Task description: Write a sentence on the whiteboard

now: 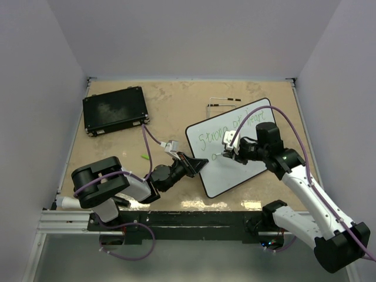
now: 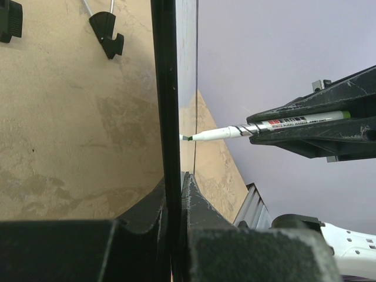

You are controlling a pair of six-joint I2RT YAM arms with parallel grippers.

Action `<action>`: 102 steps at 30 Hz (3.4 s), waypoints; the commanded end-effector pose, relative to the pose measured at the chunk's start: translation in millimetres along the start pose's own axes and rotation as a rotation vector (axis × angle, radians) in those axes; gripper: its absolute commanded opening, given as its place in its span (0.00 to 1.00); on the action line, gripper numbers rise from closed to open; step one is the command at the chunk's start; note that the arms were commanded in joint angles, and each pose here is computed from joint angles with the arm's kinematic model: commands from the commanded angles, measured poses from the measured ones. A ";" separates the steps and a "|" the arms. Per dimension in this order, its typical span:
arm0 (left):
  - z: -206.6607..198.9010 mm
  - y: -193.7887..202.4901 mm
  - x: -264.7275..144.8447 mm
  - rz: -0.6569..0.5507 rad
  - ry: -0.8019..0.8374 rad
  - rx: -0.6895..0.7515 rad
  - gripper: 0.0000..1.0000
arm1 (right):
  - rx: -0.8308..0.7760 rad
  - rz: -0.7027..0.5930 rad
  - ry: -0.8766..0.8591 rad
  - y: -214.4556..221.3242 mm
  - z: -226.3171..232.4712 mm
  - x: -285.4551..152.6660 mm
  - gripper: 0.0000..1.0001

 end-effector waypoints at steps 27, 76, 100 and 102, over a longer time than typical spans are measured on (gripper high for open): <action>-9.3 -10.7 4.8 -0.061 0.053 0.100 0.00 | -0.115 -0.061 -0.006 -43.8 4.2 -32.4 0.00; -10.6 -11.5 1.9 -0.065 0.068 0.106 0.00 | 0.035 -0.074 0.024 -13.6 -22.1 -14.8 0.00; -13.6 -10.9 3.0 -0.063 0.084 0.103 0.00 | 0.056 -0.057 -0.002 -8.9 -22.4 -3.5 0.00; -13.5 -10.7 2.6 -0.062 0.085 0.105 0.00 | 0.052 -0.046 -0.012 -6.5 -20.2 -3.5 0.00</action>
Point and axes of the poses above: each gripper's point midway between its finger pads, its own x axis out along the fingers, its own z axis along the line the jaws close on, y = z × x, the point moved 4 cm from there along -x, back along the fingers, and after that the axes turned 11 degrees about x, right-handed, at the moved point
